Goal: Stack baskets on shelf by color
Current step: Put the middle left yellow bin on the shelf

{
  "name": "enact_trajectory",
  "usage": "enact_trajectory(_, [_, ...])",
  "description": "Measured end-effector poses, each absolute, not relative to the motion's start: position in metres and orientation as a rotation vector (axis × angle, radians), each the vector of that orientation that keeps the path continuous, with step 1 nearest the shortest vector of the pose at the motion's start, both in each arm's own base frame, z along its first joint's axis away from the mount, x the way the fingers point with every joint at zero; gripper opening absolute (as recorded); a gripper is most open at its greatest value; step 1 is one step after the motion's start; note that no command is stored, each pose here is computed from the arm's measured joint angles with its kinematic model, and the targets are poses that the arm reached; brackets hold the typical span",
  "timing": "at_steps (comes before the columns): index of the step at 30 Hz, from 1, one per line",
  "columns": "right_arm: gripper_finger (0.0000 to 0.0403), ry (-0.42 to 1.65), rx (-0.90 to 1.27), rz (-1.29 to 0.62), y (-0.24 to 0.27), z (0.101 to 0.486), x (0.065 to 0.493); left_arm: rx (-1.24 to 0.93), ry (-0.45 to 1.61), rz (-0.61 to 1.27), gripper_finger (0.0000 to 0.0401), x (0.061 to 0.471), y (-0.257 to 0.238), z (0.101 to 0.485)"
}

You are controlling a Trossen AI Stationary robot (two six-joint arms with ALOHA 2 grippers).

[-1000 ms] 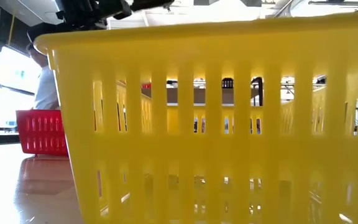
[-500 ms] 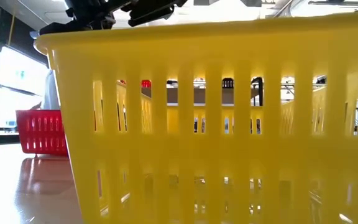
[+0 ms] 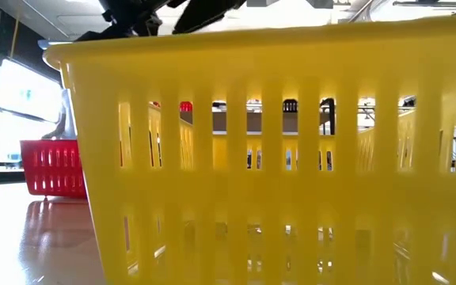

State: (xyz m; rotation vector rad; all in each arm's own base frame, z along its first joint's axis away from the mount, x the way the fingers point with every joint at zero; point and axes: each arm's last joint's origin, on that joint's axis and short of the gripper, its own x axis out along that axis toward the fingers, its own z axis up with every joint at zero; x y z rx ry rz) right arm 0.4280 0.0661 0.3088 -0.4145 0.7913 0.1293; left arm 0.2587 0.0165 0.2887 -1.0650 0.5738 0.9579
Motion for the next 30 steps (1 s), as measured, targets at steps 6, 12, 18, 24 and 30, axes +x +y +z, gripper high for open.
enact_trajectory(6, [0.0142, 0.838, -0.409, 0.068, 0.064, 0.306, 0.425, -1.061, 0.553, 0.909, 0.0004, 0.263, 0.019, 0.292])
enact_trajectory(12, [0.0142, 0.891, -0.381, 0.018, 0.061, 0.303, 0.421, -1.063, 0.544, 0.89, 0.0004, 0.264, 0.019, 0.293])
enact_trajectory(18, [0.0109, 0.924, -0.33, -0.03, 0.053, 0.302, 0.42, -1.042, 0.545, 0.879, 0.0004, 0.265, 0.019, 0.293])
enact_trajectory(24, [0.0023, 0.942, -0.3, -0.037, 0.051, 0.301, 0.419, -1.017, 0.53, 0.847, 0.0005, 0.268, 0.019, 0.295])
enact_trajectory(30, [0.0007, 0.939, -0.259, -0.057, 0.051, 0.301, 0.418, -0.979, 0.55, 0.831, 0.0035, 0.267, 0.019, 0.295])
